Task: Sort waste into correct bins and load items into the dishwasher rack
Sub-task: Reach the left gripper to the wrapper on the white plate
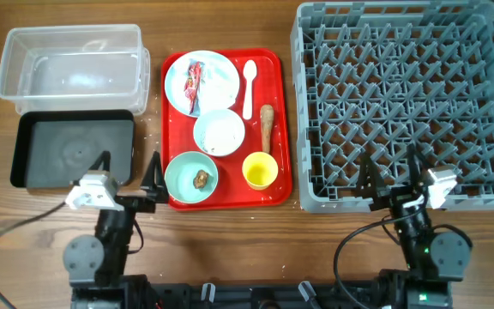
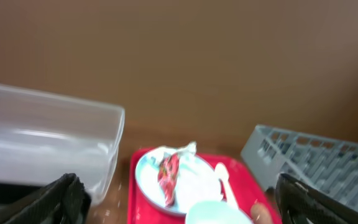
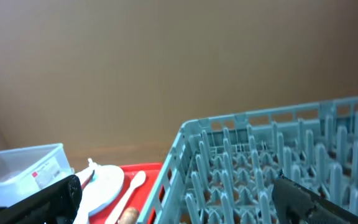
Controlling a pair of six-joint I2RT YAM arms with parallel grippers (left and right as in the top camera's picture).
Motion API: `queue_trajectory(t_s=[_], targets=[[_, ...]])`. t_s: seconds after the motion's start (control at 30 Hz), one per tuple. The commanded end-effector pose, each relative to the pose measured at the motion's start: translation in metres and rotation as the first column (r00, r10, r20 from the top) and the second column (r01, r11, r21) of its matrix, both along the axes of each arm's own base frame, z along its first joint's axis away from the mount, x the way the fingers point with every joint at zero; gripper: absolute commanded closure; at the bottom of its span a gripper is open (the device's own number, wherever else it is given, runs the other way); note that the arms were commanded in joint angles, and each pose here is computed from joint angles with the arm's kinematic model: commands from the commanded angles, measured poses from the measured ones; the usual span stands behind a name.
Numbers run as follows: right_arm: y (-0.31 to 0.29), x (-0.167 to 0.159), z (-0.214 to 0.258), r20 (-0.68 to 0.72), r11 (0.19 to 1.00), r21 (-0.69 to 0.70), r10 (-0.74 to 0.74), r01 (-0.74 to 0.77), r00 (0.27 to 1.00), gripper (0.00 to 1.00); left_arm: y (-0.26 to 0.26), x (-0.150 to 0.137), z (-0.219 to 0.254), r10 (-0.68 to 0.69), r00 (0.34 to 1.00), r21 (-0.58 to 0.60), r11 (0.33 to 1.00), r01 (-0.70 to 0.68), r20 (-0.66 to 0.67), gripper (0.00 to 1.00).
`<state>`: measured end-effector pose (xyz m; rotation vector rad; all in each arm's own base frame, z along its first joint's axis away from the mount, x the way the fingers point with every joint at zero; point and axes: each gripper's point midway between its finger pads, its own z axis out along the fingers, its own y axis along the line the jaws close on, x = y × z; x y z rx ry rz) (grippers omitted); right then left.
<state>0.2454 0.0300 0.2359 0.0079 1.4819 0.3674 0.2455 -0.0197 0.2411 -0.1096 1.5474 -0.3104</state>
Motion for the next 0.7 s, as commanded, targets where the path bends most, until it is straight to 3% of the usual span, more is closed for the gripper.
queue_trajectory(t_s=[0.0,0.17,0.37,0.57,0.67], targets=[[0.006,0.007,0.032,0.01,0.997,-0.074,0.037,-0.036,0.999,0.0,-0.009,0.011,0.031,-0.054,0.998,0.009,0.998,0.055,-0.03,0.0],[0.003,0.034,0.058,-0.072,0.994,-0.097,0.034,-0.041,0.997,0.0,-0.014,0.041,0.056,-0.09,0.985,-0.005,0.996,0.09,-0.149,0.0],[0.0,0.072,0.061,-0.291,0.989,-0.128,0.037,-0.077,0.956,0.0,-0.017,0.095,0.082,-0.121,0.934,-0.037,0.993,0.115,-0.336,0.0],[-0.002,0.09,0.061,-0.502,0.99,-0.094,0.045,-0.106,0.864,0.0,-0.055,0.162,0.078,-0.184,0.798,-0.053,0.981,0.188,-0.574,0.0],[-0.003,0.092,0.05,-0.576,0.983,-0.123,0.042,-0.137,0.817,0.0,-0.07,0.197,0.058,-0.103,0.73,0.021,0.987,0.158,-0.676,0.0]])
